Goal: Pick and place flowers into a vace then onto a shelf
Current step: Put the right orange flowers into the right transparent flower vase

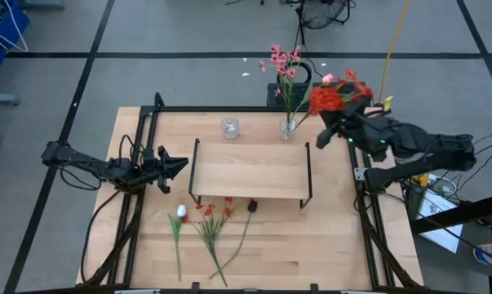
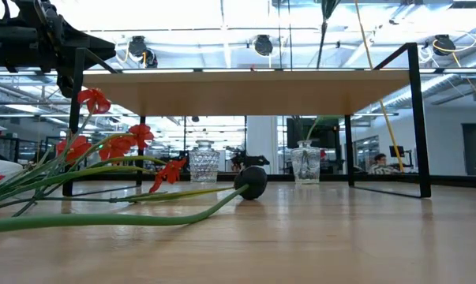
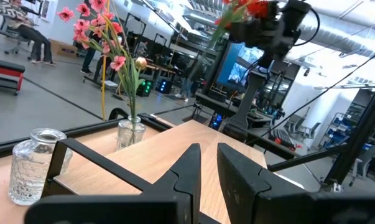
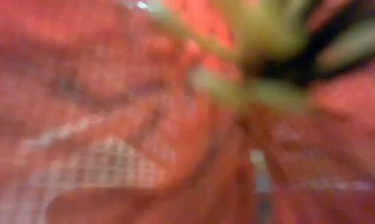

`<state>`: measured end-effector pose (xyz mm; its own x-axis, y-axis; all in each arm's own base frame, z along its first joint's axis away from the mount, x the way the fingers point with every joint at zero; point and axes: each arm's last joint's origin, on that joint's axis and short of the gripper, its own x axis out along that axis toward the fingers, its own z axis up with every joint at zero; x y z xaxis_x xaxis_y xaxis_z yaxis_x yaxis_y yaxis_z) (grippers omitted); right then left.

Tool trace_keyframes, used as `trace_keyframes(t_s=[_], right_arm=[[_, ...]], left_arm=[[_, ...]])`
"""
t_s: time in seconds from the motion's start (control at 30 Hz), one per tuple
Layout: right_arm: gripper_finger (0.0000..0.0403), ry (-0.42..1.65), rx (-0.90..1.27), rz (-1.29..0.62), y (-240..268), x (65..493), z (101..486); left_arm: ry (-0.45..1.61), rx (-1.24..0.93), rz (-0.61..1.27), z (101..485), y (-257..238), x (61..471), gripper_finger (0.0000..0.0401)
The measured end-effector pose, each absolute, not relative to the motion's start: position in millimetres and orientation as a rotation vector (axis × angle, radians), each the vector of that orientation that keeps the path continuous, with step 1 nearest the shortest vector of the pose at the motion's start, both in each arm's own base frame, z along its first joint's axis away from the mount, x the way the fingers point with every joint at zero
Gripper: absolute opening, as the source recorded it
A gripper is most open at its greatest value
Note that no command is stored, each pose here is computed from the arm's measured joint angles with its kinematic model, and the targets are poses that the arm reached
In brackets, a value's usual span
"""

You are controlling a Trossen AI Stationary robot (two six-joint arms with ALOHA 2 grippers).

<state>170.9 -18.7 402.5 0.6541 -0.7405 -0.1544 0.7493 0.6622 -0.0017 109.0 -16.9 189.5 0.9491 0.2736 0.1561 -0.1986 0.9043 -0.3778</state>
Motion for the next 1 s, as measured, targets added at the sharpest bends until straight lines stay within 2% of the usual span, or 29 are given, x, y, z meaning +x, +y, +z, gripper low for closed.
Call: trace_keyframes(t_s=[0.17, 0.43, 1.0], right_arm=[[0.0, 0.279, -0.02, -0.879, -45, 194, 388], [0.0, 0.325, 0.051, -0.862, -94, 218, 371], [0.0, 0.37, 0.18, -0.79, -157, 205, 355]], left_arm=[[-0.208, -0.367, 0.245, 189, -17, 109, 0.0058], [-0.208, -0.367, 0.246, 189, -17, 109, 0.0058], [-0.209, -0.367, 0.246, 190, -17, 109, 0.0058]])
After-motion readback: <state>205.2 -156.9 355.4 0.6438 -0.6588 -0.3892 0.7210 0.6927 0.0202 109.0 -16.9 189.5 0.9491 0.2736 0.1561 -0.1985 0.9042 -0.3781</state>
